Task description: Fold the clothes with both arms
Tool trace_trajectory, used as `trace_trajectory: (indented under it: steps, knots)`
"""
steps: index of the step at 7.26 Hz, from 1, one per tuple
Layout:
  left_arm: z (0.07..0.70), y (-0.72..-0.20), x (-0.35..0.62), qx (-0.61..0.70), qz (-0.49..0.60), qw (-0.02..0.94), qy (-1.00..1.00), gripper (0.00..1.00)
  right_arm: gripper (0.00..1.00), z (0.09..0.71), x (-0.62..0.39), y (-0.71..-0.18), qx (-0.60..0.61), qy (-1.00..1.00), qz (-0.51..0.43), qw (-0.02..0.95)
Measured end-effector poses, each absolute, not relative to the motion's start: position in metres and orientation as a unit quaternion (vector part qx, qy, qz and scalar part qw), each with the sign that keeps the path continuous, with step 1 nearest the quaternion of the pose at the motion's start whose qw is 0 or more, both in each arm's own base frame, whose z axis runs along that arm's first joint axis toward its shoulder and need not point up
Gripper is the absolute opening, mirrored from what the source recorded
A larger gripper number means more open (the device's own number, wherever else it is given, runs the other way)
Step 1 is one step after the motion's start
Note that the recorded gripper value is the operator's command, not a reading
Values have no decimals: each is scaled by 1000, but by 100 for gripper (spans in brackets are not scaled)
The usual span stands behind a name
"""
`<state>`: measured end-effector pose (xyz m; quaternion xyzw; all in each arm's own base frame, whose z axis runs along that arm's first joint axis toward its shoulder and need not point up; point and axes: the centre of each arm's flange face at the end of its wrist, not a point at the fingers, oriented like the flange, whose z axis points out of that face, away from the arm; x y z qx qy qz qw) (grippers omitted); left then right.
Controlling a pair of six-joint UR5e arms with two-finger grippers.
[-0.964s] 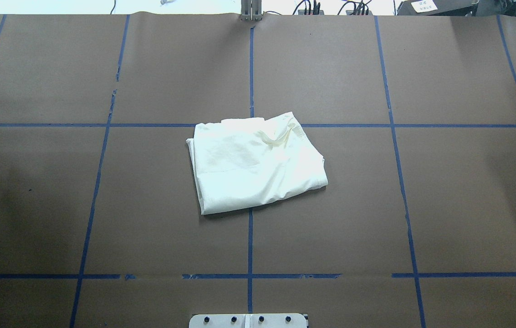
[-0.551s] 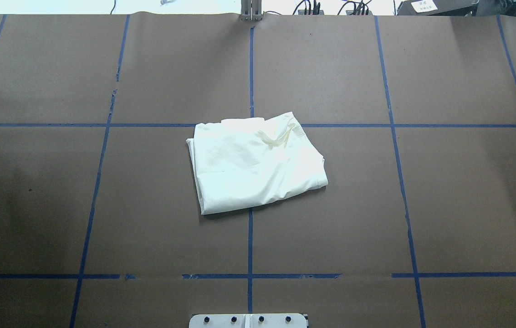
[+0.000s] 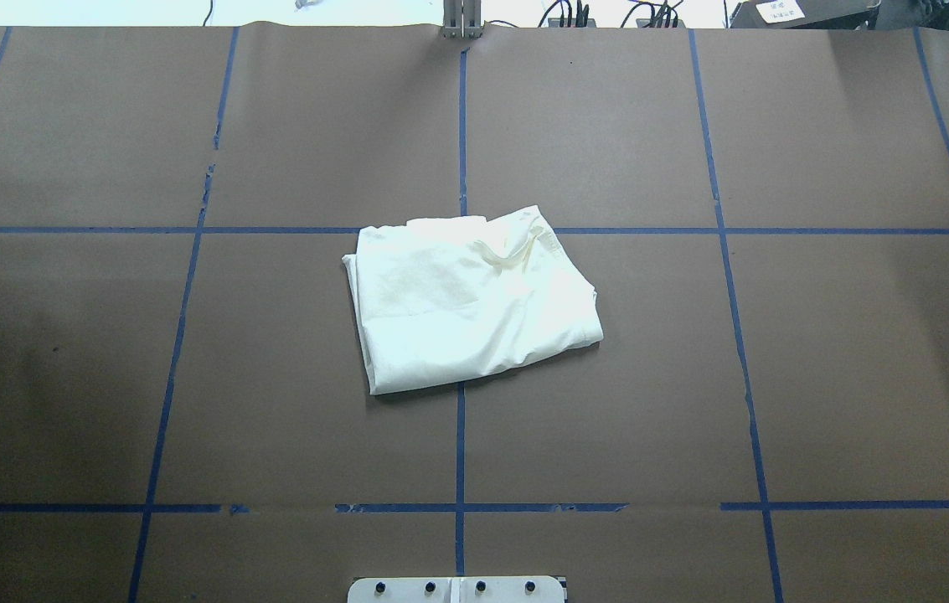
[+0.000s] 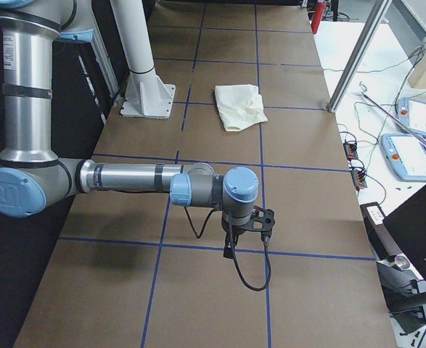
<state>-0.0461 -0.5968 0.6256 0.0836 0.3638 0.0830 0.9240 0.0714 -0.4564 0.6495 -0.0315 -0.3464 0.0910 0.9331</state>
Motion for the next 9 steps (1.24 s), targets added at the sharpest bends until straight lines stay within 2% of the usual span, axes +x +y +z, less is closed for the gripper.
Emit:
trace_trajectory:
  steps: [9]
  knots:
    - [632, -588, -23, 103, 111, 920, 361, 100, 100, 656, 71, -456, -39, -345, 98, 932]
